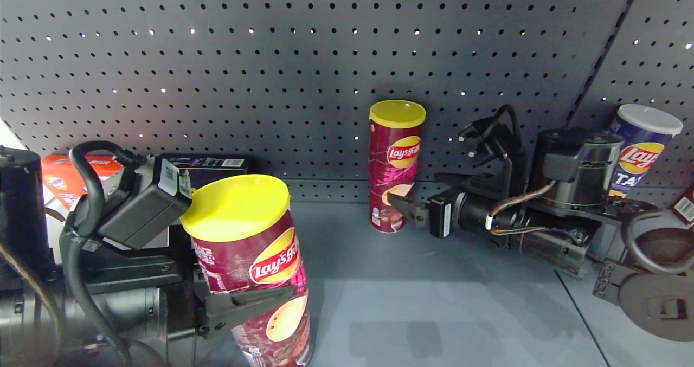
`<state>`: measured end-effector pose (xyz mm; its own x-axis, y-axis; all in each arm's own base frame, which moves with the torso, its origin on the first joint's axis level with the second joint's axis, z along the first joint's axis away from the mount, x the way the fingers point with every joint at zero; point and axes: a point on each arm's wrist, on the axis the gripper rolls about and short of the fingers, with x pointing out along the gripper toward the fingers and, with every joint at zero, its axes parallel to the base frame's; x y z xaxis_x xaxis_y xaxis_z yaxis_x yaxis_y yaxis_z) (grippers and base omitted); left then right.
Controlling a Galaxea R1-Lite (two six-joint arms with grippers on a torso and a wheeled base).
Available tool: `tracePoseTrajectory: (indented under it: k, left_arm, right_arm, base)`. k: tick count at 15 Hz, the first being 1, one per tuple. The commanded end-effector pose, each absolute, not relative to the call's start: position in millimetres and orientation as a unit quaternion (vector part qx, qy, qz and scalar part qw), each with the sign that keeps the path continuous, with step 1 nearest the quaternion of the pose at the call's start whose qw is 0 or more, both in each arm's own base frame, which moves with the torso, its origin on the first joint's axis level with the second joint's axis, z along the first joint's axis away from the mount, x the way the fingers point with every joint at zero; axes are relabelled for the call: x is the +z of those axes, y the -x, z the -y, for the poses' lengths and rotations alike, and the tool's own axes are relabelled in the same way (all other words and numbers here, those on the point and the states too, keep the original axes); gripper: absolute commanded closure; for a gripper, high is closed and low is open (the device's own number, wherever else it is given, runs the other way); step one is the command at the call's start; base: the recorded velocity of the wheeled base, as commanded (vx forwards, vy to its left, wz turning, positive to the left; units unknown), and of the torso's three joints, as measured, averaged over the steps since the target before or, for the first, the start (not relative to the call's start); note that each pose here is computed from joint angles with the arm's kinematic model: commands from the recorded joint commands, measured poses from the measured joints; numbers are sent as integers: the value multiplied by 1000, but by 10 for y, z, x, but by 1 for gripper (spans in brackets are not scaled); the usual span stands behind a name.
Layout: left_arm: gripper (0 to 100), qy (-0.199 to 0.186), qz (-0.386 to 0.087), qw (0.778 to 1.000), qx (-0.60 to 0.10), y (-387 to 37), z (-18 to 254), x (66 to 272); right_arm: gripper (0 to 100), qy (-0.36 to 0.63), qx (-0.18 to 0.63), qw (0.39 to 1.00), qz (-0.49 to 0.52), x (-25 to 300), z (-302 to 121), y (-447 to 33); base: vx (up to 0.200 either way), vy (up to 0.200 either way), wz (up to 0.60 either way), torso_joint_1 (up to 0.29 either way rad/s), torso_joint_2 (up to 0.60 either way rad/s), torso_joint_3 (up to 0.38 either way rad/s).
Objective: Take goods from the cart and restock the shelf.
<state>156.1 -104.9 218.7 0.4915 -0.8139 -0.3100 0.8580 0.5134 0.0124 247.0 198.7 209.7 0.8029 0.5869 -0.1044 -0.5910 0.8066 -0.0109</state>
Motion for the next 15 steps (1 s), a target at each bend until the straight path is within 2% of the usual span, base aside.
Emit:
tracePoseTrajectory:
  k: [1, 15]
  left_arm:
    - [100, -83, -136, 860, -486, -1575, 1055, 2178]
    - [100, -83, -140, 859, -486, -1571, 1052, 2160]
  right_arm:
    - [0, 26, 306, 950, -61, 2006, -2011, -2539]
    - [0, 23, 306, 950, -59, 1776, -2125, -2770]
  base:
    - [0, 0, 0, 0, 0, 0]
    - [0, 0, 0, 0, 0, 0]
